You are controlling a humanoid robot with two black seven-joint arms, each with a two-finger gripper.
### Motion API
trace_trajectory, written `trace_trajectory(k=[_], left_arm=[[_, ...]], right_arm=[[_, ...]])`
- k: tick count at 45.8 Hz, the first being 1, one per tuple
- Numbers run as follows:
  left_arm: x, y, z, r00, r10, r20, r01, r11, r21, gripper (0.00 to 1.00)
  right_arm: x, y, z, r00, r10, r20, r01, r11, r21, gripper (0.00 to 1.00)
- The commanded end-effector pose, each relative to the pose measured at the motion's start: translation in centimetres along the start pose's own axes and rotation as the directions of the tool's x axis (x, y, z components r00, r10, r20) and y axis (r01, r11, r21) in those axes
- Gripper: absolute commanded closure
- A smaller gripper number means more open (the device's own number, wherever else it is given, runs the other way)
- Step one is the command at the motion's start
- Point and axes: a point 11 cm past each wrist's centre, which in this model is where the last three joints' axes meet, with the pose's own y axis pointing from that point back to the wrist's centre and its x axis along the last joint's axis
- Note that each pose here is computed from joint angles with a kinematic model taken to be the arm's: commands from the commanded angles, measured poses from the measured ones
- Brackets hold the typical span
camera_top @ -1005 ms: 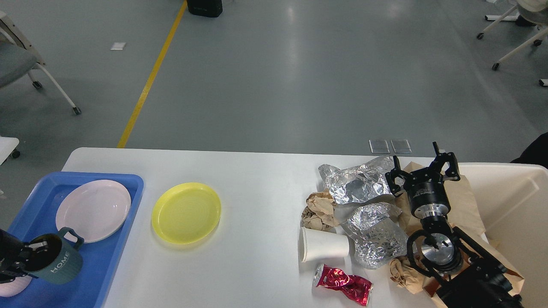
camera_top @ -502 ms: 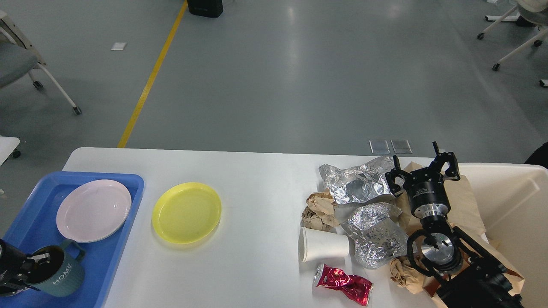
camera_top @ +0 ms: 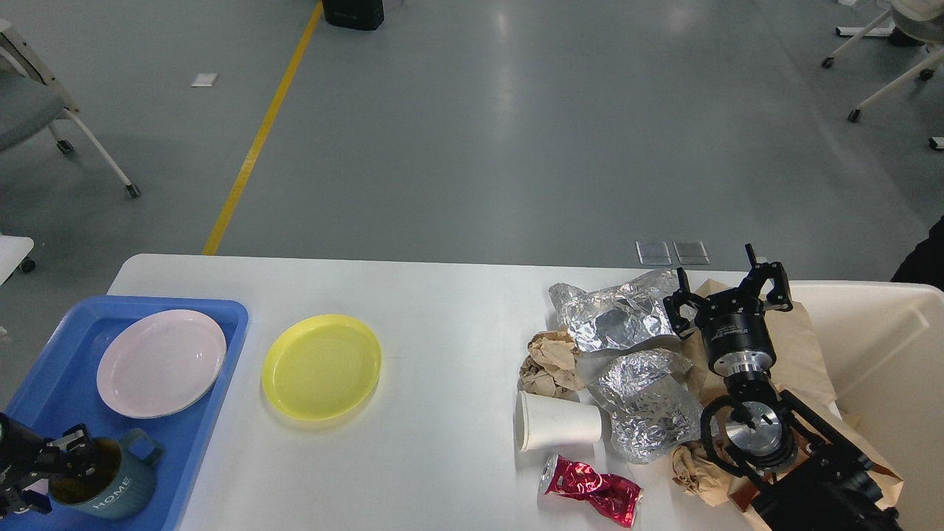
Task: Tidy desktop
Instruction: 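Lower the grey-green mug onto the blue tray and release it, then move the left gripper to the rim of the yellow plate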
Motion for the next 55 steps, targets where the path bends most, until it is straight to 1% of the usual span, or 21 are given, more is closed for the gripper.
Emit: trace_trajectory(k=[1, 5, 8, 12, 17, 25, 30, 35, 38, 40, 43, 46, 49, 55], left_arm=[[0.9, 1.3, 1.2, 1.000, 0.025, 0.013, -0.024, 0.999, -0.021, 0.04], [0.9, 2.4, 2.7, 0.999, 0.013, 0.033, -0.011, 0.999, -0.044, 0.04], [1.2, 4.4, 3.4, 0.999, 0.005, 0.048, -0.002, 0.999, -0.054, 0.04], [2.0, 7.1, 3.3, 0.997, 0.020, 0.071, -0.018, 1.000, -0.023, 0.04], [1.2, 10.1, 3.9, 0.995, 0.017, 0.096, -0.016, 1.000, -0.013, 0.04], [0.4, 18.9, 6.7, 0.984, 0.092, 0.153, -0.082, 0.994, -0.070, 0.04], [-0.8, 24.5, 10.9, 0.946, 0.170, 0.275, -0.154, 0.985, -0.078, 0.04], [-3.3, 28.2, 16.2, 0.875, 0.177, 0.450, -0.191, 0.982, -0.016, 0.04], [-5.5, 30.1, 19.8, 0.823, 0.184, 0.538, -0.199, 0.980, -0.030, 0.04], [-6.9, 31.3, 21.7, 0.805, 0.191, 0.561, -0.188, 0.980, -0.064, 0.04], [-8.8, 32.9, 23.7, 0.808, 0.208, 0.552, -0.157, 0.978, -0.138, 0.04], [-10.3, 34.2, 25.0, 0.819, 0.223, 0.528, -0.130, 0.969, -0.209, 0.04], [-11.4, 34.6, 25.4, 0.841, 0.220, 0.495, -0.100, 0.961, -0.257, 0.04], [-11.7, 33.7, 25.5, 0.856, 0.204, 0.475, -0.095, 0.965, -0.244, 0.04]], right_arm=[[0.0, 0.0, 0.0, 1.000, 0.000, 0.000, 0.000, 1.000, 0.000, 0.00], [0.0, 0.0, 0.0, 1.000, 0.000, 0.000, 0.000, 1.000, 0.000, 0.00], [0.0, 0.0, 0.0, 1.000, 0.000, 0.000, 0.000, 1.000, 0.000, 0.00], [0.0, 0.0, 0.0, 1.000, 0.000, 0.000, 0.000, 1.000, -0.001, 0.00], [0.0, 0.0, 0.0, 1.000, 0.000, 0.000, 0.000, 1.000, 0.000, 0.00], [0.0, 0.0, 0.0, 1.000, 0.000, 0.000, 0.000, 1.000, 0.000, 0.00], [0.0, 0.0, 0.0, 1.000, 0.000, 0.000, 0.000, 1.000, -0.001, 0.00], [0.0, 0.0, 0.0, 1.000, 0.000, 0.000, 0.000, 1.000, 0.000, 0.00], [0.0, 0.0, 0.0, 1.000, 0.000, 0.000, 0.000, 1.000, 0.000, 0.00], [0.0, 0.0, 0.0, 1.000, 0.000, 0.000, 0.000, 1.000, 0.000, 0.00], [0.0, 0.0, 0.0, 1.000, 0.000, 0.000, 0.000, 1.000, 0.000, 0.00], [0.0, 0.0, 0.0, 1.000, 0.000, 0.000, 0.000, 1.000, 0.000, 0.00], [0.1, 0.1, 0.0, 1.000, 0.001, 0.000, -0.001, 1.000, -0.001, 0.00], [0.0, 0.0, 0.0, 1.000, 0.000, 0.000, 0.000, 1.000, -0.001, 0.00]])
